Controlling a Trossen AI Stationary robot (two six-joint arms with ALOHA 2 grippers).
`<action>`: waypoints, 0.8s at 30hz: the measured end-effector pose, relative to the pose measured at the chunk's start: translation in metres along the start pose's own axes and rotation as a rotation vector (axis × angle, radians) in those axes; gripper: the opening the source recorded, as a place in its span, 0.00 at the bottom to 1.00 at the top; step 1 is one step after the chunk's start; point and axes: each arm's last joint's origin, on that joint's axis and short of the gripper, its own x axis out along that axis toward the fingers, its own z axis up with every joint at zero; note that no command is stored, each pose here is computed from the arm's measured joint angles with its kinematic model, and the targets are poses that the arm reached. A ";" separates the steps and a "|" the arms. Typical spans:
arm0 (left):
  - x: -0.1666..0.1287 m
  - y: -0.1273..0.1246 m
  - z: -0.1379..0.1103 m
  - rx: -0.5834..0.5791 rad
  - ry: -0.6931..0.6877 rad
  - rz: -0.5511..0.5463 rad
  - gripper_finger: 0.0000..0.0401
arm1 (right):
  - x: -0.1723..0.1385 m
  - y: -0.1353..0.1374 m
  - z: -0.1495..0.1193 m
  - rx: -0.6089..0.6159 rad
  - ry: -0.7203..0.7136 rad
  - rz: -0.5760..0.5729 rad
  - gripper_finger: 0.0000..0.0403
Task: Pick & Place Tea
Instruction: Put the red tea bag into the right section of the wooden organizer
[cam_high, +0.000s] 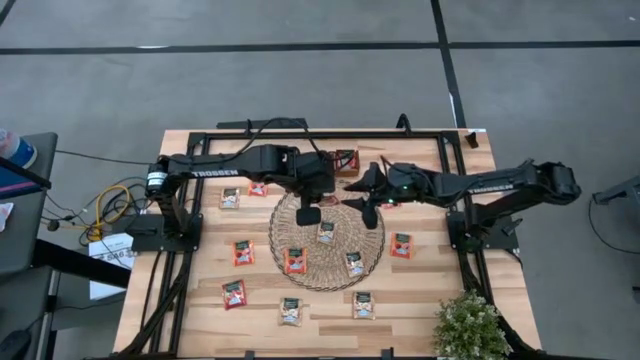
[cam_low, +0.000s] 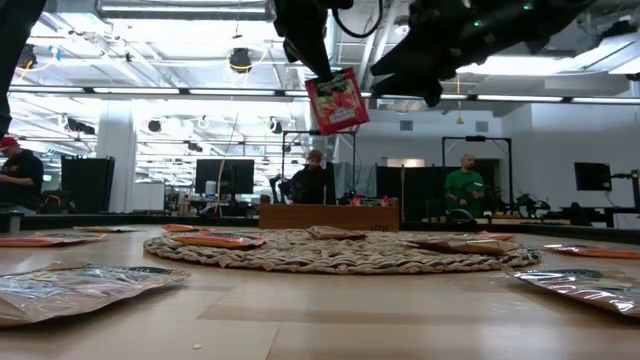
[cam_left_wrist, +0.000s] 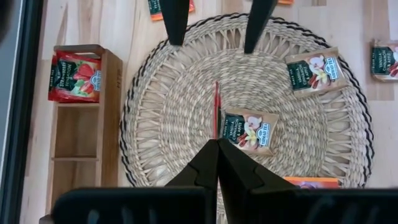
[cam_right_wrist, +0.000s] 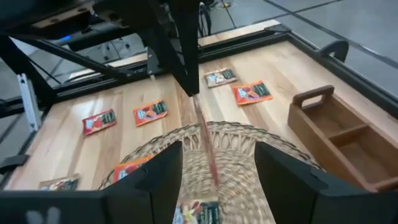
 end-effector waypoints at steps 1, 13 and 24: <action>0.000 0.000 0.000 -0.001 0.000 0.000 0.00 | 0.002 0.000 0.002 -0.006 0.001 0.006 0.47; 0.000 0.000 0.000 -0.001 -0.001 0.000 0.00 | 0.028 0.002 0.013 -0.036 0.021 0.012 0.47; 0.000 0.000 0.000 0.004 0.000 -0.003 0.00 | 0.034 0.004 0.022 -0.049 0.009 0.037 0.40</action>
